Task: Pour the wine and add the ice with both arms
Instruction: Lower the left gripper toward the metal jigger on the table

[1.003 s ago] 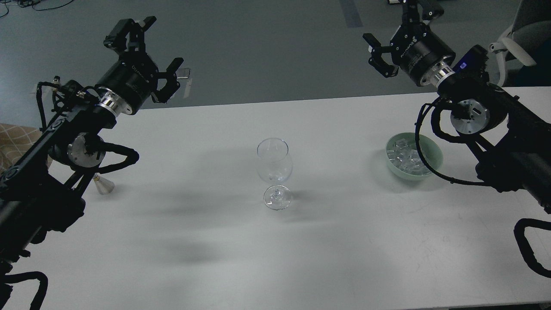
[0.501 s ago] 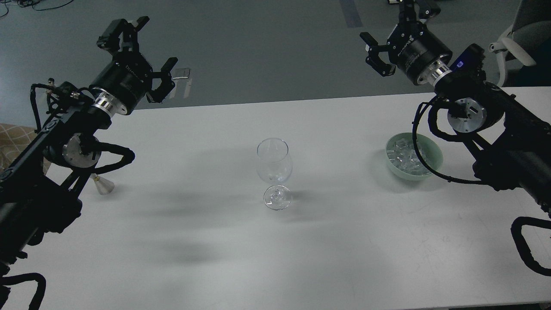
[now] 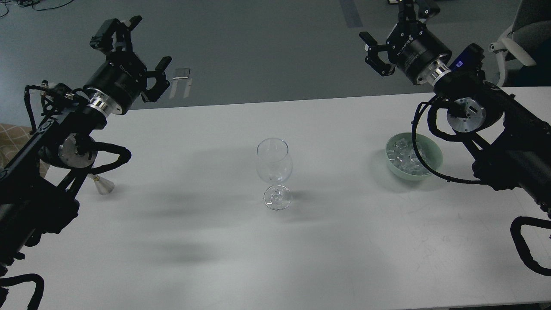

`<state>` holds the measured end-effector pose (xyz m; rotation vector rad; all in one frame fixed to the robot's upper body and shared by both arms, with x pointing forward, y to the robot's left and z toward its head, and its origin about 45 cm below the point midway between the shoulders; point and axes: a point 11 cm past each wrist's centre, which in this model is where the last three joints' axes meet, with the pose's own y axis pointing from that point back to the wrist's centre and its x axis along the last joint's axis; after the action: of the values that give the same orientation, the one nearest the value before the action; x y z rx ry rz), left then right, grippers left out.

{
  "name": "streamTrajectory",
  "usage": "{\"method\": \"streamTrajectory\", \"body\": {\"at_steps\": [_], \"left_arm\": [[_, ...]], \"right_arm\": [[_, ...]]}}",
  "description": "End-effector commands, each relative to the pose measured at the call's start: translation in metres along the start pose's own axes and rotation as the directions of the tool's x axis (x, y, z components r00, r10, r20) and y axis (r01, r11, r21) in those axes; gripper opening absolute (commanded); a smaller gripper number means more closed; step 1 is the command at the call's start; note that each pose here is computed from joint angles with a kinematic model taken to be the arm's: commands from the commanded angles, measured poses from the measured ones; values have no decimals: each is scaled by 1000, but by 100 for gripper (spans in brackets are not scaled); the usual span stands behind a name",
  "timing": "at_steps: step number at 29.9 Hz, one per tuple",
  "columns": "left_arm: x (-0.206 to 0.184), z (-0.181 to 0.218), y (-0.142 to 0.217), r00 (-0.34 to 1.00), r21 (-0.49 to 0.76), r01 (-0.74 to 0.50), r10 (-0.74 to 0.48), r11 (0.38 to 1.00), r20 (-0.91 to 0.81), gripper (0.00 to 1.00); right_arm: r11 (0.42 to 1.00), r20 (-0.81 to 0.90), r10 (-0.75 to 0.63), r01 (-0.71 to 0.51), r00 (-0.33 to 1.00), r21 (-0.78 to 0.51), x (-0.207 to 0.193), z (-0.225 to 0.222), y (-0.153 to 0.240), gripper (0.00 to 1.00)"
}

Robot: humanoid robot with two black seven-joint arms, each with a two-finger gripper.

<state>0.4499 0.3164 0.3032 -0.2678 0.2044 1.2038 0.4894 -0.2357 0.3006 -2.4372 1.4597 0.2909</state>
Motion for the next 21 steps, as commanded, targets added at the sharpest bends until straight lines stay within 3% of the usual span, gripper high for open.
{"method": "streamTrajectory", "body": {"at_steps": [1,9,21], "left_arm": [[8,9,5,1000,6,-6,6,1000,28,98],[7,36,26,995,27,33,-35,999,92,98],[37,60,108,994,116,-49,60,992,-94,95]], "right_arm": [[1000,-5,2,-2,1000,1,2,-2,1,100],[1000,-1,-2,2,1000,1,0,-1,0,100],[1000,-1,1,-1,1000,-4,0,2,1,100]]}}
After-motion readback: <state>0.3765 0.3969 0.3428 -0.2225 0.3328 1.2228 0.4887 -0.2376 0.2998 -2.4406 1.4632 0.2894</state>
